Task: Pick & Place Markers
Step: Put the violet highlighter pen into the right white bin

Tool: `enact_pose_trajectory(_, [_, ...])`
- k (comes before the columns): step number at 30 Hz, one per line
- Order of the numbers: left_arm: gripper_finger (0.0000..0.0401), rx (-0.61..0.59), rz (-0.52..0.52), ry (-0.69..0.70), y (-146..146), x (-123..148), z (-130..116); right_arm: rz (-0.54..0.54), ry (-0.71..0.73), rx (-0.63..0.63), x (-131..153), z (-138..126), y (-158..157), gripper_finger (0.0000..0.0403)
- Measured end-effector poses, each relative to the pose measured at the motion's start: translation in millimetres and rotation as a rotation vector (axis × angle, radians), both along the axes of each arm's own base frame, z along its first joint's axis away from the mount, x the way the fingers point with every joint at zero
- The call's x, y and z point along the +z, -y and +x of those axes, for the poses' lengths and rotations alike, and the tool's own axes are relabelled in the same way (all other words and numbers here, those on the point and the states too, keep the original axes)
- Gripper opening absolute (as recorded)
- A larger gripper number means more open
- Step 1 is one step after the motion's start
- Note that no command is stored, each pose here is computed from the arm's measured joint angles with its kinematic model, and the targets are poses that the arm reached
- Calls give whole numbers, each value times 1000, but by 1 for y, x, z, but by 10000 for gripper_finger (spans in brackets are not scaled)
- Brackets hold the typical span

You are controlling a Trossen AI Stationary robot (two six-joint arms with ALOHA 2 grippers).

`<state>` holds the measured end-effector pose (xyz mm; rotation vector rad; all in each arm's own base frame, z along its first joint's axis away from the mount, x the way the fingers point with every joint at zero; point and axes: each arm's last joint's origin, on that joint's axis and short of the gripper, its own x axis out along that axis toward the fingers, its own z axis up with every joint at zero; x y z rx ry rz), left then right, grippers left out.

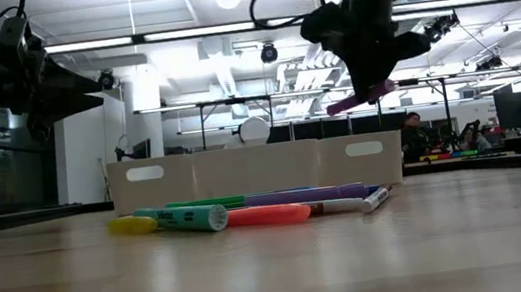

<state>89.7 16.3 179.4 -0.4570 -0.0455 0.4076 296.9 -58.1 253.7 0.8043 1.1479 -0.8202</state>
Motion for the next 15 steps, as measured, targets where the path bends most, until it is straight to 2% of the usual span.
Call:
enact_pose_trajectory(9, [129, 0, 0, -1, 0, 0, 0, -72, 90, -94, 1, -3, 59, 58])
enact_pose_trajectory(15, [129, 0, 0, -2, 0, 0, 0, -83, 98, -147, -16, 2, 90, 59])
